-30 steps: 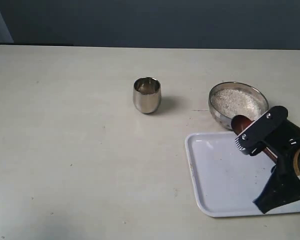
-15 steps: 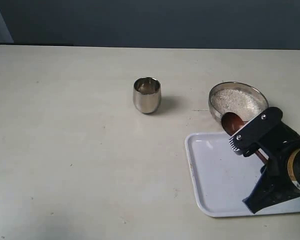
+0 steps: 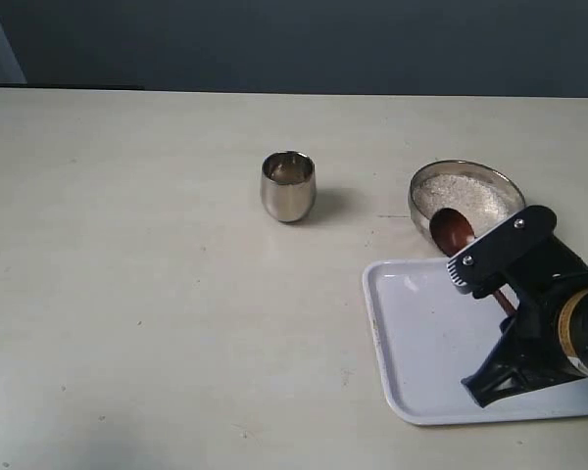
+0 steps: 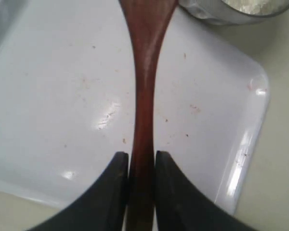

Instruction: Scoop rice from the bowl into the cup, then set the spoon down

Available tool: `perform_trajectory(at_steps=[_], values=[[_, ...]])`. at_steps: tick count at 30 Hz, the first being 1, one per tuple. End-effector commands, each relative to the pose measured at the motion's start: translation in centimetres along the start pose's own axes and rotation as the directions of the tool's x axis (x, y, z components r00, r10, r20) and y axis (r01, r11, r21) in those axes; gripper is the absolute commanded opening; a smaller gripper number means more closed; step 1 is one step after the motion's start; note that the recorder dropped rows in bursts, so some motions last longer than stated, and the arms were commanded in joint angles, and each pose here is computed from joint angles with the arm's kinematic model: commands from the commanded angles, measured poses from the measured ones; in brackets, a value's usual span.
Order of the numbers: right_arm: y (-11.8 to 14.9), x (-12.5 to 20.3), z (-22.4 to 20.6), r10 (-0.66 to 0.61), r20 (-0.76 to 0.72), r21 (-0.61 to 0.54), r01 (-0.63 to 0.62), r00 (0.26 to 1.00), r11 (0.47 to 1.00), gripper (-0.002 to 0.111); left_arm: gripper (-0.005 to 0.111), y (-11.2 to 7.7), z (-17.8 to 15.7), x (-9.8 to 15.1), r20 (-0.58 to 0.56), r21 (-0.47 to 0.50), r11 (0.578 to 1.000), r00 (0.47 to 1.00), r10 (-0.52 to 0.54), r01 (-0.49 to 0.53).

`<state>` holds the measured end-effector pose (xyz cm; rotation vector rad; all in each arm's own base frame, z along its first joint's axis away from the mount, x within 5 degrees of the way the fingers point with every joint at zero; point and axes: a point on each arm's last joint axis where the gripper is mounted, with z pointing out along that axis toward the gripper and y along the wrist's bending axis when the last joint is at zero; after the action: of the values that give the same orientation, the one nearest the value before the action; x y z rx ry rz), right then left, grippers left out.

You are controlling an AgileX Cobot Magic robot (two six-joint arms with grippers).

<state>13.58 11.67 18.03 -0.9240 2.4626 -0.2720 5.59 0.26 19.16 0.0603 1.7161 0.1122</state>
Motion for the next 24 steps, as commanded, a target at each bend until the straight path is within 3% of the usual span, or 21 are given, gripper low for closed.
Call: perform_trajectory(at_steps=[1,3,5,7,10,16,20,24], values=[[0.1,0.2,0.2,0.014,-0.014,-0.007,-0.014,1.000,1.000,0.022,0.000,0.0,-0.1,-0.2,0.018,0.004,1.000,1.000,-0.004,0.004],[0.1,0.2,0.2,0.014,-0.015,-0.005,-0.014,1.000,1.000,0.044,0.000,0.0,-0.1,-0.2,0.018,0.004,1.000,1.000,-0.004,0.004],[0.0,0.2,0.2,0.012,-0.020,0.000,-0.012,1.000,1.000,0.050,0.000,0.0,-0.1,-0.2,0.018,0.003,1.000,1.000,0.000,0.000],[0.0,0.2,0.2,0.011,-0.021,0.004,-0.011,1.000,1.000,0.049,0.000,0.0,-0.1,-0.2,0.018,0.003,1.000,1.000,0.000,0.000],[0.0,0.1,0.1,0.011,-0.017,0.004,-0.011,1.000,1.000,0.039,0.000,0.0,-0.1,-0.2,0.018,0.003,1.000,1.000,0.000,0.000],[-0.7,-1.5,-1.5,0.129,-0.072,0.039,-0.126,0.989,0.991,0.000,0.000,0.0,-0.1,-0.2,0.018,0.003,1.000,1.000,0.000,0.000],[-1.6,-3.1,-4.2,0.233,-0.051,0.024,-0.232,0.971,0.972,0.000,0.000,0.0,-0.1,-0.2,0.018,0.003,1.000,1.000,0.000,0.000],[-2.4,-5.0,-7.9,0.349,0.076,-0.107,-0.340,0.934,0.934,0.000,0.000,0.0,-0.1,-0.2,0.018,0.003,1.000,1.000,0.000,0.000]])
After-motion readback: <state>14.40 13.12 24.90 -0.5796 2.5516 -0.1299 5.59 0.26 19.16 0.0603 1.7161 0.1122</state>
